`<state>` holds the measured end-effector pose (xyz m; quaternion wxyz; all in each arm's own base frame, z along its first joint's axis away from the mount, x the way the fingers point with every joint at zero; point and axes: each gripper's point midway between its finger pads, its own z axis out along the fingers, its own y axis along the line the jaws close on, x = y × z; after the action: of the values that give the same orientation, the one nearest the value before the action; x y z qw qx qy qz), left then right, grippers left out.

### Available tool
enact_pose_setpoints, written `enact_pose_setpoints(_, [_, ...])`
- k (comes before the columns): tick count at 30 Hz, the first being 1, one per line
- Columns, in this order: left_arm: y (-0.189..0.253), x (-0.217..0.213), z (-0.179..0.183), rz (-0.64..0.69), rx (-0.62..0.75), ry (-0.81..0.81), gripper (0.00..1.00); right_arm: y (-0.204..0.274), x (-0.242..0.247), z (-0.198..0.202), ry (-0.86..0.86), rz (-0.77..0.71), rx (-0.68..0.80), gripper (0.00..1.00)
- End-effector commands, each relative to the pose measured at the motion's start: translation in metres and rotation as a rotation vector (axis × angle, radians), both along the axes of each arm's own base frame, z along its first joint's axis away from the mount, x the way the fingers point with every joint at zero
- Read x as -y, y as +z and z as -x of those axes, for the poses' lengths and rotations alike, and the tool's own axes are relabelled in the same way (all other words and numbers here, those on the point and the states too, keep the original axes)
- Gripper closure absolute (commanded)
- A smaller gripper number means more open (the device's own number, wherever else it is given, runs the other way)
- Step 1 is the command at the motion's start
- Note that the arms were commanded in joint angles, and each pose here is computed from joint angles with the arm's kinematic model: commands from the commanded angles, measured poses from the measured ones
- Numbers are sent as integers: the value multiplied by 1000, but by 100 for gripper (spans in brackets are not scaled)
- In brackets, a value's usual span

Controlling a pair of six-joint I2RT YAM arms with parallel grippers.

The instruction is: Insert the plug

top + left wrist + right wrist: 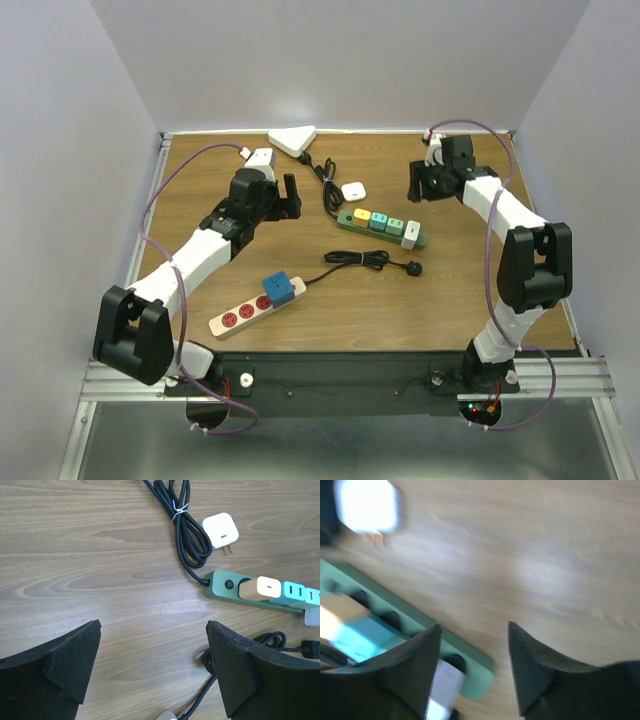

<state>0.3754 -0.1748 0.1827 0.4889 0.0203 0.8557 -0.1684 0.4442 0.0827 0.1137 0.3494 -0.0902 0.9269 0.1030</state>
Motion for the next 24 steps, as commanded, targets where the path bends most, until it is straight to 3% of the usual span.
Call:
enact_pose_setpoints(1, [36, 4, -12, 26, 97, -4, 1, 57, -47, -41, 103, -95, 141, 21])
enact_pose_setpoints(5, [32, -1, -12, 7, 93, 16, 1, 38, -88, -63, 146, -90, 117, 14])
enact_pose_setpoints(6, [29, -1, -11, 7, 87, 14, 1, 50, -94, -76, 140, -75, 157, 14])
enact_pose_setpoints(7, [25, 0, -12, 3, 77, 9, 1, 29, -110, -79, 156, -56, 127, 14])
enact_pose_setpoints(15, [12, 6, -10, 21, 40, -14, 1, 1, -160, -117, 123, -83, 107, 13])
enact_pose_setpoints(24, [11, 4, -8, 17, 43, -10, 1, -26, -173, -126, 69, -9, 108, 12])
